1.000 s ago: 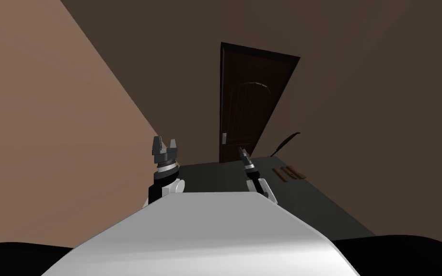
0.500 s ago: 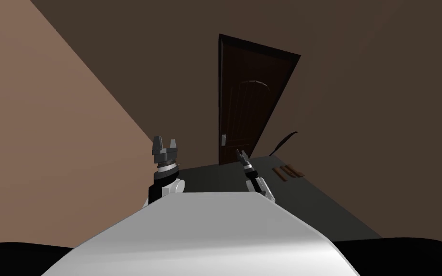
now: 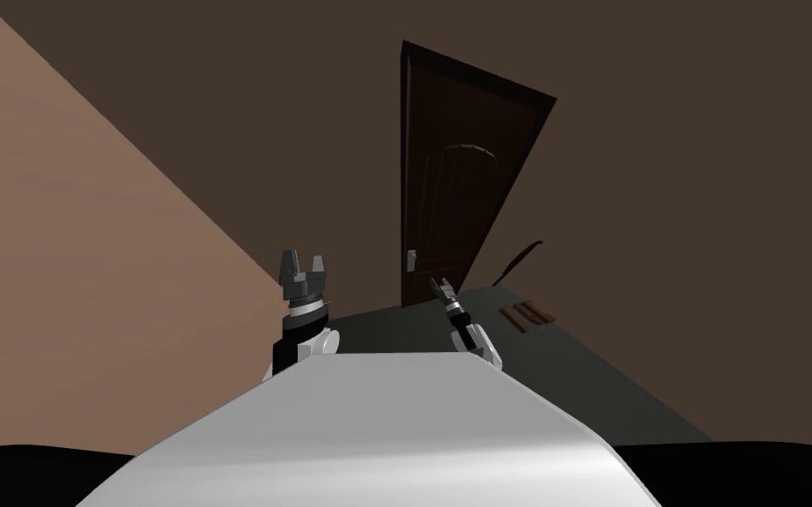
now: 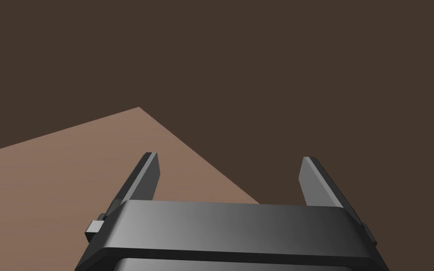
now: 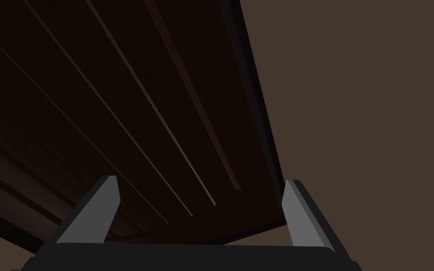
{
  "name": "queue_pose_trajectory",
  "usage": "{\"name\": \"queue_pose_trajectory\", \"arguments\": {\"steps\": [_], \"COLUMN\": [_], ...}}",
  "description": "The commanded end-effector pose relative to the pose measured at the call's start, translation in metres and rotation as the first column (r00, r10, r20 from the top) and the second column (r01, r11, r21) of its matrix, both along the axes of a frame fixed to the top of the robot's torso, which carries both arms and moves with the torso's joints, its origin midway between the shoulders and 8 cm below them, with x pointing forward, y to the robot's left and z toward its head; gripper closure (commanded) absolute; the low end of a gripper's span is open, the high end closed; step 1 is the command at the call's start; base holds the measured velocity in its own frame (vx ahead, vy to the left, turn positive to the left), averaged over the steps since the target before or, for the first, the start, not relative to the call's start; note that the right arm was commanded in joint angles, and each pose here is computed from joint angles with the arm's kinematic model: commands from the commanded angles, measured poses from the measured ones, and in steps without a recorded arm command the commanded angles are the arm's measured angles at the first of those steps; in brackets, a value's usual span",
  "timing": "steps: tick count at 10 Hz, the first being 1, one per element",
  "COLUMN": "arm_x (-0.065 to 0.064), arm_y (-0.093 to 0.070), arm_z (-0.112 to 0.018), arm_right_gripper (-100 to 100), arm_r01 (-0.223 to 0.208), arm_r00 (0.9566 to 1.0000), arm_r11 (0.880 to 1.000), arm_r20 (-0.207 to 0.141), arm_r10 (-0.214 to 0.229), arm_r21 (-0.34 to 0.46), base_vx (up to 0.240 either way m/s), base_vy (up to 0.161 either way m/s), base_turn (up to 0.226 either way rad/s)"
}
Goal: Pull the door open
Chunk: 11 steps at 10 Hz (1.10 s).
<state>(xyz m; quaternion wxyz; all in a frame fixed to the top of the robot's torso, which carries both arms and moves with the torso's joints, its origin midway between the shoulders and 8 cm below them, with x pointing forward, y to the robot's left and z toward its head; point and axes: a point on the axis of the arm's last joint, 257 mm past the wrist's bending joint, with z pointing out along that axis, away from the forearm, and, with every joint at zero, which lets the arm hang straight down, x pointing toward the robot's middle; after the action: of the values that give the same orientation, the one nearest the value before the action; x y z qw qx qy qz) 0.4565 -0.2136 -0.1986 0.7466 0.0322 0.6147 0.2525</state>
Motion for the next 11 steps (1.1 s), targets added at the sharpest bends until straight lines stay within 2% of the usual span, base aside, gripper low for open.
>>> {"name": "queue_pose_trajectory", "arguments": {"steps": [1,4,8,11], "arm_x": [0.003,0.008,0.014,0.017], "arm_y": [0.002,0.005,0.009,0.011], "arm_z": [-0.013,-0.035,-0.064,-0.081], "arm_right_gripper": [-100,-100,-100,-100], "arm_r01": [0.002,0.000,-0.013,-0.026], "arm_r00": [0.9999,0.9991,0.9969,0.9952], "arm_r11": [0.998,0.988,0.960,0.936], "arm_r20": [-0.016,-0.043,-0.078,-0.098], "arm_r10": [-0.003,-0.006,-0.009,-0.009], "arm_r21": [-0.058,-0.153,-0.281,-0.351], "base_vx": [0.125,0.138,0.168,0.173], "base_vy": [0.081,0.080,0.110,0.105], "base_turn": [-0.096,-0.090,-0.101,-0.077]}}
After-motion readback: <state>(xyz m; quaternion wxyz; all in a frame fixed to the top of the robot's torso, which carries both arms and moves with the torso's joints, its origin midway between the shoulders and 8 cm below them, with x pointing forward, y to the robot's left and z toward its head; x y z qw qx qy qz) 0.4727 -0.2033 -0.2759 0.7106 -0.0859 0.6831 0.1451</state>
